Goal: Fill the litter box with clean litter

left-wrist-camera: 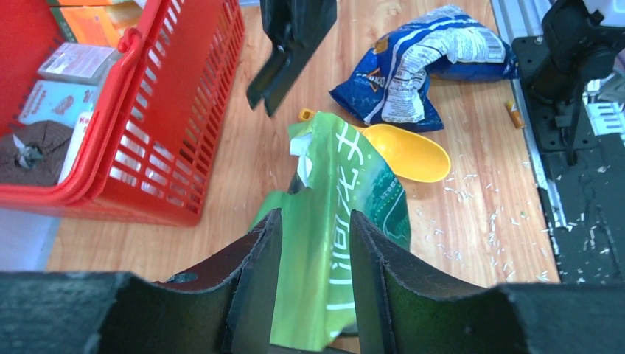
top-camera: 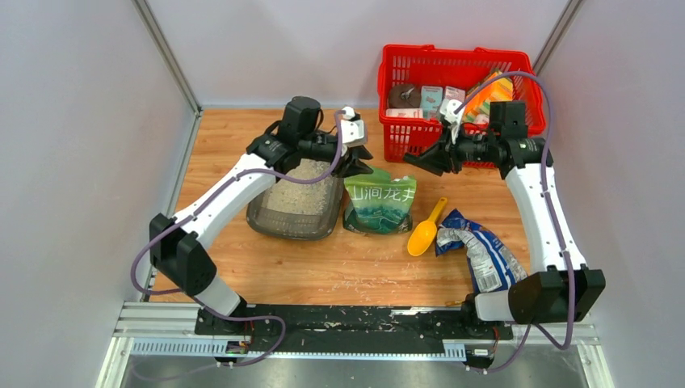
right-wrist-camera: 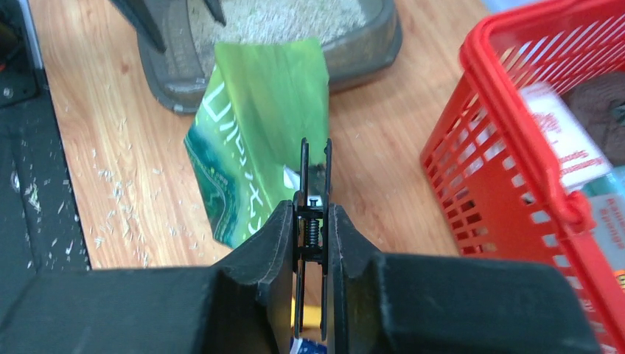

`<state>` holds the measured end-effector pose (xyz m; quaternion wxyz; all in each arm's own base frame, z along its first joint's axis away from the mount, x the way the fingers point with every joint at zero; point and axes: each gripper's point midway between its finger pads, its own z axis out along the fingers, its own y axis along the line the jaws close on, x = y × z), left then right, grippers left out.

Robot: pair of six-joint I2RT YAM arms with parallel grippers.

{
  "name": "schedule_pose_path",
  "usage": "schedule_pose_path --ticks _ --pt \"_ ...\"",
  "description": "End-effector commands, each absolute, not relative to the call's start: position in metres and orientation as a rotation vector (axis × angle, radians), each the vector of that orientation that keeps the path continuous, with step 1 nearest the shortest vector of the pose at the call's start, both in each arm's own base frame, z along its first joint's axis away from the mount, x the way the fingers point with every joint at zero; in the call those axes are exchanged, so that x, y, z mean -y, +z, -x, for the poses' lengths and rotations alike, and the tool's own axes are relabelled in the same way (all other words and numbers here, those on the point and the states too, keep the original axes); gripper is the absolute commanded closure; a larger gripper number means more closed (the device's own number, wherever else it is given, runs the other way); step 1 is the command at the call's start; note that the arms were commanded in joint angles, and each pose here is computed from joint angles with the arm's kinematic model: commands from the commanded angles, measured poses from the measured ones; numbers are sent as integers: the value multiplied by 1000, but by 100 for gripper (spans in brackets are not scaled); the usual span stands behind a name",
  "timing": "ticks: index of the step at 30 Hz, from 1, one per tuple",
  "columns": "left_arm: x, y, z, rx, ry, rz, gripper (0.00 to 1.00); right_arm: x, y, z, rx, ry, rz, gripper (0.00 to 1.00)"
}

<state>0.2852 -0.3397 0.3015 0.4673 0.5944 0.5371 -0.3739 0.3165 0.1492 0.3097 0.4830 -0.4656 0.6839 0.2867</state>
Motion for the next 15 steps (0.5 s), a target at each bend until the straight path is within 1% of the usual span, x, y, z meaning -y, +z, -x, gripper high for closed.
schedule_pose_path --ticks 1,9,15 --pt "362 300 -277 -1230 -962 -1578 53 -144 288 -304 -1628 711 1294 100" --pt "396 257 -283 -1276 -998 -1662 52 -139 256 -311 -1662 751 1331 100" --pt "408 231 -296 -1302 -957 -1680 52 -137 244 -316 -1690 766 1335 100"
